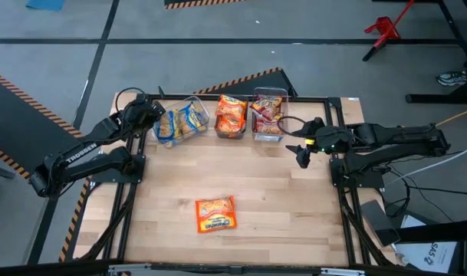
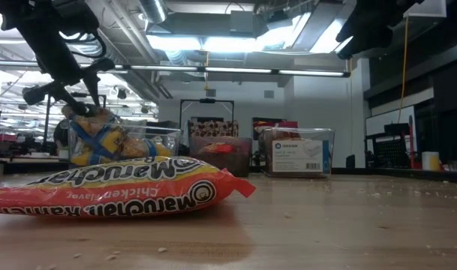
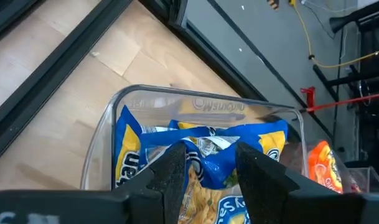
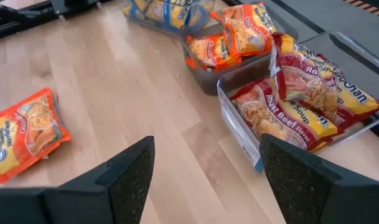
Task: Sort Maruchan noodles
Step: Put the blue noodle pack into the left transparent bin
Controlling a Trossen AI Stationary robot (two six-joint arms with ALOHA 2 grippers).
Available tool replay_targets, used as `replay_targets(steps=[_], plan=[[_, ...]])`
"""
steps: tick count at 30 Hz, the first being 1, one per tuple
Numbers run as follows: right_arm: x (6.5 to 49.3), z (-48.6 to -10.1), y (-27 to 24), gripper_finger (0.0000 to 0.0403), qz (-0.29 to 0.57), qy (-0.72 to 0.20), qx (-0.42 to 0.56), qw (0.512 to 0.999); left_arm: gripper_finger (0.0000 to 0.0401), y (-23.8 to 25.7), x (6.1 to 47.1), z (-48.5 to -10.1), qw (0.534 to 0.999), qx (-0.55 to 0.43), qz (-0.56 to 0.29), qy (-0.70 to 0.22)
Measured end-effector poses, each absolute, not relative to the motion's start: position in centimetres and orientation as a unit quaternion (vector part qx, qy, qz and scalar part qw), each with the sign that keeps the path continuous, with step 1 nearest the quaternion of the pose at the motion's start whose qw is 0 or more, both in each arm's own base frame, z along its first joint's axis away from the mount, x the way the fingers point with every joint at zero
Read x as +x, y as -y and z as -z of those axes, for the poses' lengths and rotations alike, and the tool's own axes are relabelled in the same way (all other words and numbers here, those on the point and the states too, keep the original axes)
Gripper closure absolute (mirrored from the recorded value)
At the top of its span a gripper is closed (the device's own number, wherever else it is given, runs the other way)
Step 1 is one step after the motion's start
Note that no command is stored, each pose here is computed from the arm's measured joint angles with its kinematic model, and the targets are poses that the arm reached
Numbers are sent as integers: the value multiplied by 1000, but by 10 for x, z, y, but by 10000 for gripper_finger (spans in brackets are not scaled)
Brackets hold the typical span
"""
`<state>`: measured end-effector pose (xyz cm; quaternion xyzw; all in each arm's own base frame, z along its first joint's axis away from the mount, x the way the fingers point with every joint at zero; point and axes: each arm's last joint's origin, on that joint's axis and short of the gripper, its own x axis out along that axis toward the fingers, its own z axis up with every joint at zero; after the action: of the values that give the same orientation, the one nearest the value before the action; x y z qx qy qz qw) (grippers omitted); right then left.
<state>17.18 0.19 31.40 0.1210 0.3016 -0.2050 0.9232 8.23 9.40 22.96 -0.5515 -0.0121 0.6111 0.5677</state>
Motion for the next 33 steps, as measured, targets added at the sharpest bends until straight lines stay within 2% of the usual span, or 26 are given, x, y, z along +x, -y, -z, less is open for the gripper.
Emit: replay_targets(steps=[6, 9, 12, 18, 21, 25, 26, 29, 33], plan=[[175, -312, -2, 125, 204, -306, 120, 922, 269, -92, 81, -226, 558, -556, -615, -14], [175, -312, -2, 125, 204, -309, 119, 921, 263, -93, 80, -227, 546, -551, -630, 19], [175, -312, -3, 125, 198, -310, 121, 922, 253, -94, 79, -236, 563, -540, -622, 65], [175, -312, -3, 125, 197, -311, 120, 922, 230, -91, 76, -238, 573, -536, -616, 63], [175, -312, -3, 125, 197, -311, 120, 922, 225, -92, 79, -246, 599, -552, -573, 95], [175, -312, -3, 125, 197, -310, 120, 922, 228, -93, 88, -269, 701, -527, -463, 127], [175, -312, -3, 125, 197, -310, 120, 922, 230, -93, 89, -272, 713, -526, -446, 129], [175, -312, -3, 125, 197, -310, 120, 922, 239, -92, 91, -269, 719, -524, -443, 106], [175, -312, -3, 125, 197, -310, 119, 922, 267, -90, 95, -245, 688, -549, -474, -15]])
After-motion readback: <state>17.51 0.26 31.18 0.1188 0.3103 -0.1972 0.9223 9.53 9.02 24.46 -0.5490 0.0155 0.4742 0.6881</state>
